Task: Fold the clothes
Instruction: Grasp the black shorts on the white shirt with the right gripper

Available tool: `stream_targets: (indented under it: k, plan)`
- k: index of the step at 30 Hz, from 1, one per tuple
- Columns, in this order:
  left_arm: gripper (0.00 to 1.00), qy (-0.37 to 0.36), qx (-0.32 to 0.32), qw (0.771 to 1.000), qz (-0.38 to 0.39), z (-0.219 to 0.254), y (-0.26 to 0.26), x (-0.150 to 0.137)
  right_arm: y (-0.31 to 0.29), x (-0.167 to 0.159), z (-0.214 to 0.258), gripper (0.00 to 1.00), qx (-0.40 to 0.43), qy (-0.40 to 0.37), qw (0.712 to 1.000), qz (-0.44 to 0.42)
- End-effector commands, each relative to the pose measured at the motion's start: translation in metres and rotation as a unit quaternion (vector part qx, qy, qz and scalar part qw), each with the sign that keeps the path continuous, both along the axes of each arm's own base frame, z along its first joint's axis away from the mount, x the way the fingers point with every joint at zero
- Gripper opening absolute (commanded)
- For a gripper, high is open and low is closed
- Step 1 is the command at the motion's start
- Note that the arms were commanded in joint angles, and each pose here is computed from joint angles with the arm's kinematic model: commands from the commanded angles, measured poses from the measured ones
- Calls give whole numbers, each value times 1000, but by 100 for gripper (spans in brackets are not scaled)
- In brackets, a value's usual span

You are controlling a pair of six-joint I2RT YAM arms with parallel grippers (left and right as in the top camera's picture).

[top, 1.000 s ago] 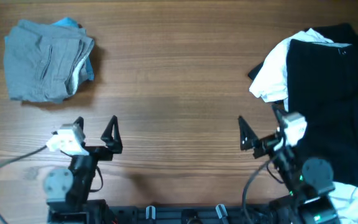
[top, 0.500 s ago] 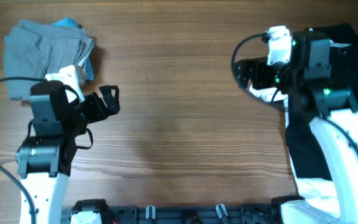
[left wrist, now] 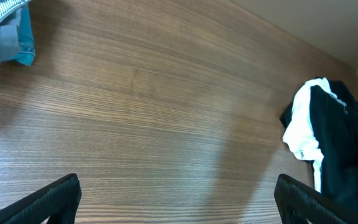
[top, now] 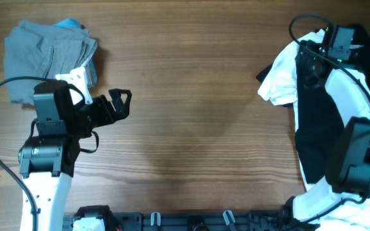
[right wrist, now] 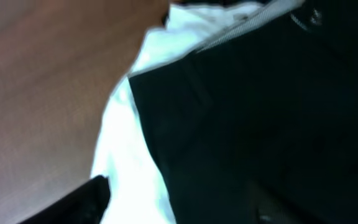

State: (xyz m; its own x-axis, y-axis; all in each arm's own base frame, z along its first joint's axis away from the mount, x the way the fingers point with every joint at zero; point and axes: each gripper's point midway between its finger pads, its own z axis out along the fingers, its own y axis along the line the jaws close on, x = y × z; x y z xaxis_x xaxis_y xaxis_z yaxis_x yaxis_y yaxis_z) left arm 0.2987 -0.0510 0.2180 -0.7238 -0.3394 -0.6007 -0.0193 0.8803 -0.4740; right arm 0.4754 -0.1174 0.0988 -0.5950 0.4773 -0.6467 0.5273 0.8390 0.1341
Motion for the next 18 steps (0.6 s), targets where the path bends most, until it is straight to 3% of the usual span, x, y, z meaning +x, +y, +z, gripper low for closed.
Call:
stream_targets:
  k: [1, 5, 6, 7, 8, 12, 13, 14, 17, 18]
  plan:
    - [100, -10, -8, 1000, -10, 9, -5, 2, -4, 17, -19, 70, -4, -8, 1000, -6]
    - [100, -10, -8, 1000, -10, 9, -5, 2, 3, 21, -54, 68, 15, 13, 1000, 12]
    - [100, -10, -8, 1000, -10, 9, -5, 2, 5, 22, -60, 71, 12, 20, 999, 27]
    - [100, -9, -8, 1000, -10, 9, -5, 2, 13, 24, -64, 86, 6, 25, 997, 72]
    - [100, -9, -8, 1000, -10, 9, -5, 2, 18, 25, -68, 87, 5, 30, 995, 100]
    - [100, -8, -8, 1000, -10, 8, -5, 2, 19, 18, -90, 65, 11, 57, 993, 104]
    - [100, -8, -8, 1000, -10, 8, -5, 2, 20, 17, -93, 56, 12, 60, 993, 104]
    - [100, -8, -8, 1000, -10, 8, -5, 2, 18, 16, -93, 39, 9, 62, 993, 101]
    - [100, -6, -9, 1000, -10, 8, -5, 2, 11, 19, -81, 32, 1, 52, 994, 93]
    - [100, -6, -9, 1000, -10, 8, -5, 2, 9, 19, -77, 21, 0, 48, 995, 91]
